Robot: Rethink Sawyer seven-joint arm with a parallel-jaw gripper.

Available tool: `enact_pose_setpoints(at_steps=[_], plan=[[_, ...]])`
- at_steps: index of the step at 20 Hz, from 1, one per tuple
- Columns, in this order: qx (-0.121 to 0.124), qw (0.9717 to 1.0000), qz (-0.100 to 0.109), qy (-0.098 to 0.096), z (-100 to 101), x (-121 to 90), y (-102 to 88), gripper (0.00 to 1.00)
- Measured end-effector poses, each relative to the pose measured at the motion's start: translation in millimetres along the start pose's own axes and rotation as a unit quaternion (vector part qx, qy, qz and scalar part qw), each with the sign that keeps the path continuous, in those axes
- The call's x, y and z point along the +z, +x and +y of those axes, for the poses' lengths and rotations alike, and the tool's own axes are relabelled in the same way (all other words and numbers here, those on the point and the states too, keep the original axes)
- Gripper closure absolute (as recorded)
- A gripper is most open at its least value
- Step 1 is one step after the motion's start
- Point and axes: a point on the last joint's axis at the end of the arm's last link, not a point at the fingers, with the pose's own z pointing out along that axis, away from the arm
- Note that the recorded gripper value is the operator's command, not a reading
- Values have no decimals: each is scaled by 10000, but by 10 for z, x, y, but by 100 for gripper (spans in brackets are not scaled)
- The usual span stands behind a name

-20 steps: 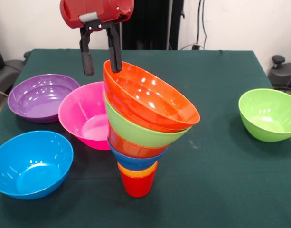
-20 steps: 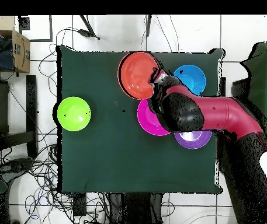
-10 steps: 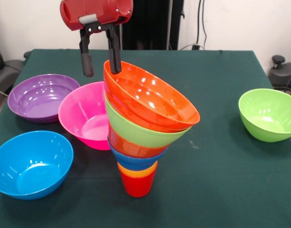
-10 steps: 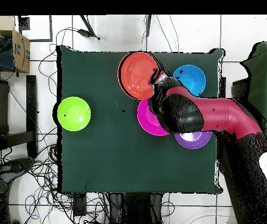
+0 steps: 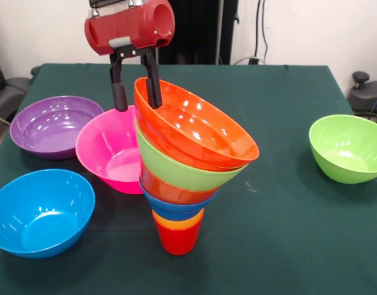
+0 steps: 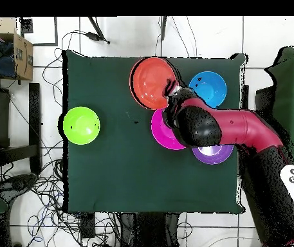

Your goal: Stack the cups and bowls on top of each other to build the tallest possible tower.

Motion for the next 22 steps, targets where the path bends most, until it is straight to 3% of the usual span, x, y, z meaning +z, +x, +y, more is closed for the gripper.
enact_pose_setpoints(at_steps=[11,22], plan=[[17,10000,94,-5,-41,76,83,0],[-16,10000,-42,-3,-110,82,57,0]])
